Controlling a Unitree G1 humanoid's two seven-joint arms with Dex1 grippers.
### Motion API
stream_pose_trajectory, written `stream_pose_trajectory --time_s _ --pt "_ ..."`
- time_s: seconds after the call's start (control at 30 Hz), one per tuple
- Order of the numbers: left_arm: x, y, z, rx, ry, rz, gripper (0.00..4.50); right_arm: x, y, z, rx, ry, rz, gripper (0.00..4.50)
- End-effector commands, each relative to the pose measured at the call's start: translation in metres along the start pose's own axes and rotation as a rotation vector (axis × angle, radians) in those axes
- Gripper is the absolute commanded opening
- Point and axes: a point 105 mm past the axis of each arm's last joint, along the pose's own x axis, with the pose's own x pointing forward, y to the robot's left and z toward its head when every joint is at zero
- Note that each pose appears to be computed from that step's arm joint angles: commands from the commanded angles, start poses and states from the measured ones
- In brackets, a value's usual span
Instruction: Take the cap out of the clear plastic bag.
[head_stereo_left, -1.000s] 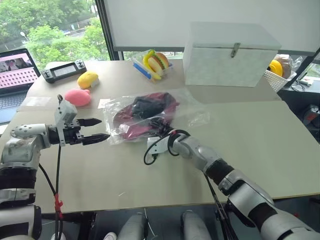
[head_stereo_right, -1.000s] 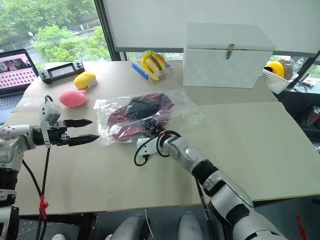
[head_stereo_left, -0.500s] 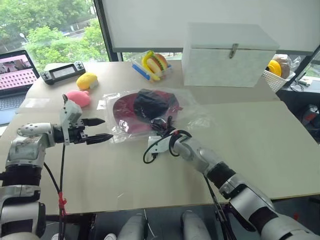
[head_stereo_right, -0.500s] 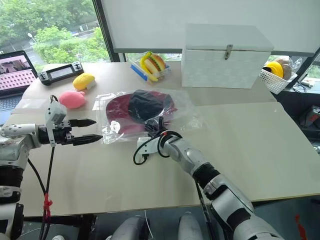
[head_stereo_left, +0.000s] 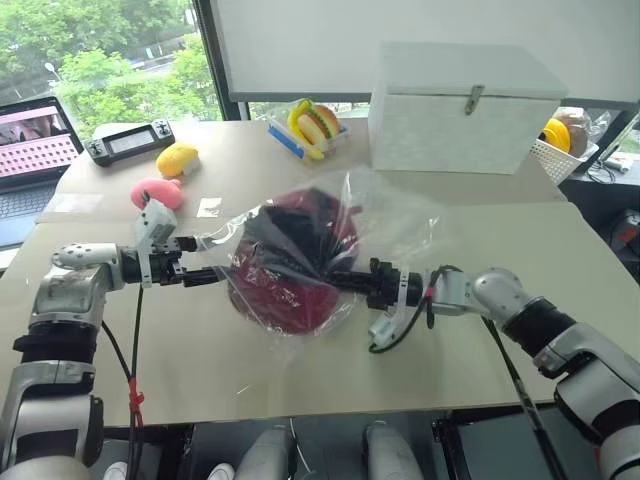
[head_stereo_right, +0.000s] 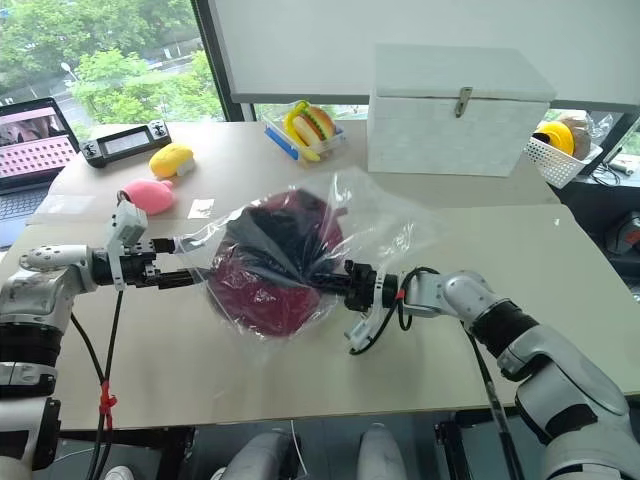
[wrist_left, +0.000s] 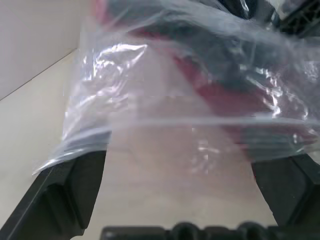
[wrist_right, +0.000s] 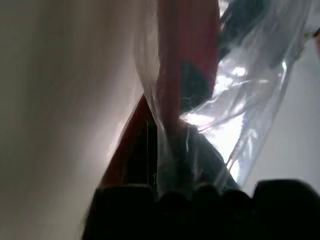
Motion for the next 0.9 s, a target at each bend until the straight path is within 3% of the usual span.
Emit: stream_pose_trajectory --time_s 0.03,0.13,0.3,0.43,0.7,0.8,0.9 --pt "-0.004 0.002 0.010 0.036 -0.011 0.005 4.50 -0.012 0.007 0.032 0.031 -0.182 -0.013 0.04" --pt "-0.005 0.002 0.007 0.034 0.000 -0.001 4.50 -0.024 0.021 0.027 0.026 -0.205 0.014 0.04" --pt "-0.009 0.001 0.007 0.032 0.001 0.005 4.50 -0.056 0.054 -0.034 -0.048 -0.006 0.178 0.04" --pt "-0.015 0.000 0.004 0.028 0.012 0.014 4.50 -0.076 0.064 -0.056 -0.095 0.085 0.261 0.04" --pt "-0.025 0.003 0.024 0.076 -0.040 0.053 4.50 -0.081 0.082 -0.051 -0.132 0.087 0.317 0.04" --pt "-0.029 -0.004 0.035 0.111 -0.040 0.020 4.50 -0.069 0.080 -0.042 -0.173 -0.008 0.276 0.04" --pt "-0.043 -0.010 0.075 0.121 -0.088 -0.050 4.50 -0.043 0.068 -0.015 -0.200 -0.208 0.140 0.04"
